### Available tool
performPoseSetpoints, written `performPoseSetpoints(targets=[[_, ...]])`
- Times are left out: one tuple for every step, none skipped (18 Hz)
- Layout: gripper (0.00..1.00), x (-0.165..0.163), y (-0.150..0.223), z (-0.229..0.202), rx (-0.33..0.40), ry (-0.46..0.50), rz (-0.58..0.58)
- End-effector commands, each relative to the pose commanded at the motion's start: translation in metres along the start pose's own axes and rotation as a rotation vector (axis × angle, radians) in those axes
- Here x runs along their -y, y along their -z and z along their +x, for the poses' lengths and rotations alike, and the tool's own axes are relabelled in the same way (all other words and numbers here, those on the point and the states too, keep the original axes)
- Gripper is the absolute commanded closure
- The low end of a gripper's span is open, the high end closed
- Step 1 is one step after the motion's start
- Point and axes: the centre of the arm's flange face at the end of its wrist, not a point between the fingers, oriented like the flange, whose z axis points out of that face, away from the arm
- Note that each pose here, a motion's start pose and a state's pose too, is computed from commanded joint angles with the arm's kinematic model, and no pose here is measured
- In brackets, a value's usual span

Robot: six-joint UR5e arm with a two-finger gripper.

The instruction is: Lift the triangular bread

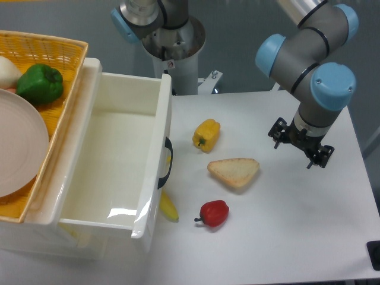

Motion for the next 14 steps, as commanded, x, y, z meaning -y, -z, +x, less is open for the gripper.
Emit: performPoseSetpoints(targets=[[0.0,0.0,0.0,0.0,-0.001,0.0,0.0],[0.0,0.0,-0.001,0.0,-0.003,0.002,-0.001],[0.0,0.0,-0.002,0.0,-0.005,0.006,0.0],[0.0,0.001,-0.002,0.0,-0.006,0.011,0.0],[0.0,0.001,-0.002,0.001,-0.005,0.014,-0.006],[0.0,0.001,-0.004,0.002,-0.014,0.014,-0.009],[0.0,-0.002,-0.015,0.008,-0.038,0.017,-0.013],[0.0,-0.008,-0.026,0.015,-0.06,0.03,-0.012],[0.0,-0.018,-0.033,0.019,-0.077,0.062,-0.012],[0.0,-0.022,-0.04,0.025,-0.094,0.08,-0.015],[0.0,-0.023,-0.047,0.031,-0.106,0.083,-0.018],[0.0,-0.02,-0.054,0.038,-0.118,0.075,-0.021],[0.0,-0.017,-0.064,0.045,-0.134,0.066,-0.025],[0.0,-0.01,-0.072,0.052,-0.143,0.054,-0.029]])
